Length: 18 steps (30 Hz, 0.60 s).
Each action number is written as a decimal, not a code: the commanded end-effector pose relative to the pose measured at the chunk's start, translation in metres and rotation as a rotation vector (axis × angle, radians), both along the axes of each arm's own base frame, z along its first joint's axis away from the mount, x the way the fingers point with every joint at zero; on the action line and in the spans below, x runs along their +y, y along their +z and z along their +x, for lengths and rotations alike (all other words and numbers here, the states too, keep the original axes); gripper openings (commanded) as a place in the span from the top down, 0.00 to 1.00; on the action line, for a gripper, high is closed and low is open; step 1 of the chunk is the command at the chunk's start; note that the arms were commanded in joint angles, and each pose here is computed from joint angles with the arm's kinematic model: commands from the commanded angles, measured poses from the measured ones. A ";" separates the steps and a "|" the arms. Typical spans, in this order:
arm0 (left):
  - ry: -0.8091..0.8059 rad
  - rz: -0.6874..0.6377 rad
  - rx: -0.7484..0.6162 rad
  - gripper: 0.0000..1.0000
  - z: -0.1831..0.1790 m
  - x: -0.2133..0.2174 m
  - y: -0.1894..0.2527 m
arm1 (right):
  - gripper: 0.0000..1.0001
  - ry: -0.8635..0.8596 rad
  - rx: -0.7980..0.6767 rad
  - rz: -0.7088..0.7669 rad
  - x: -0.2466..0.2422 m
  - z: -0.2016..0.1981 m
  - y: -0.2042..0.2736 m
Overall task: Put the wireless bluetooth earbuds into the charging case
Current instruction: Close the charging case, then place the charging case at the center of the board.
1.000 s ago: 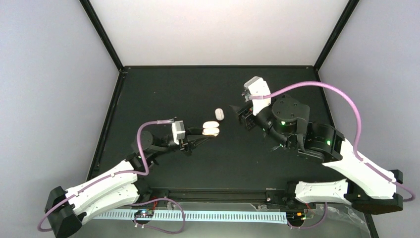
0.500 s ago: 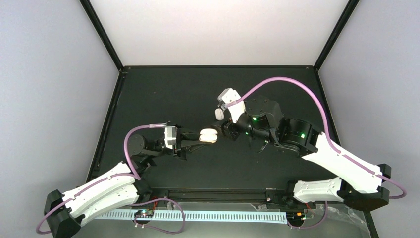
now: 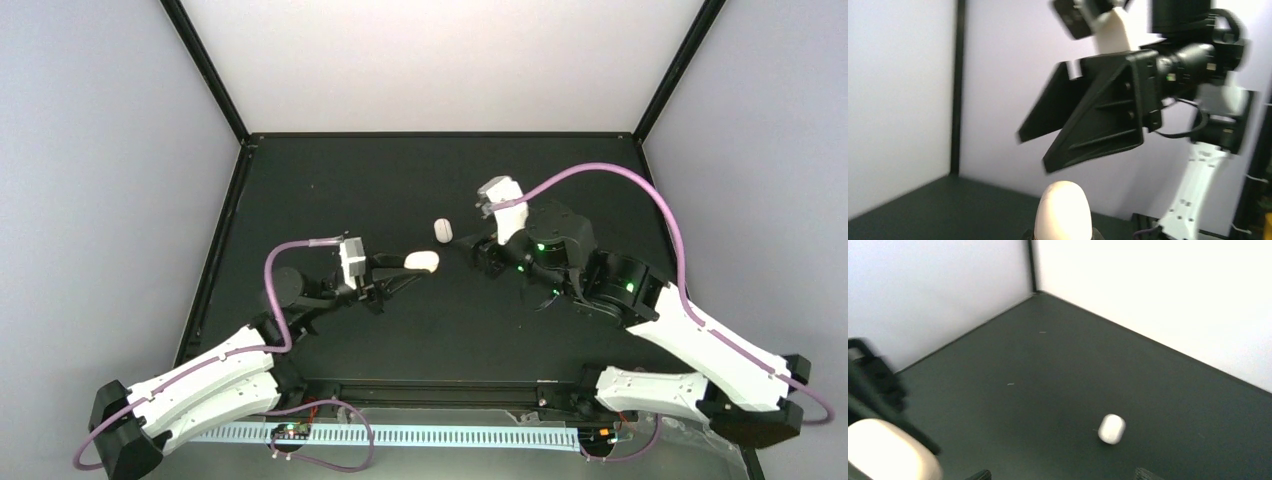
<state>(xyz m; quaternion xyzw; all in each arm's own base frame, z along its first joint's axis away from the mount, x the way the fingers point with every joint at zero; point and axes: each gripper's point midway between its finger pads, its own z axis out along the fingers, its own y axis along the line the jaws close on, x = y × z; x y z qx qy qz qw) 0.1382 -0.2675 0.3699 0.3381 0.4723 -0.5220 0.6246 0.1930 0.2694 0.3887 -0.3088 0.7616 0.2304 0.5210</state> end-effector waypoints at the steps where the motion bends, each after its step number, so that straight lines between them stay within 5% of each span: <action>1: 0.285 0.103 0.366 0.98 0.070 0.005 -0.059 | 0.26 -0.294 0.030 0.124 -0.056 0.038 -0.020; 9: 0.501 0.308 0.952 0.98 0.142 0.039 -0.211 | 0.21 -0.450 0.118 0.147 -0.094 0.035 -0.102; 18: 0.486 0.426 1.166 0.98 0.172 0.027 -0.280 | 0.20 -0.438 0.120 0.152 -0.102 0.027 -0.113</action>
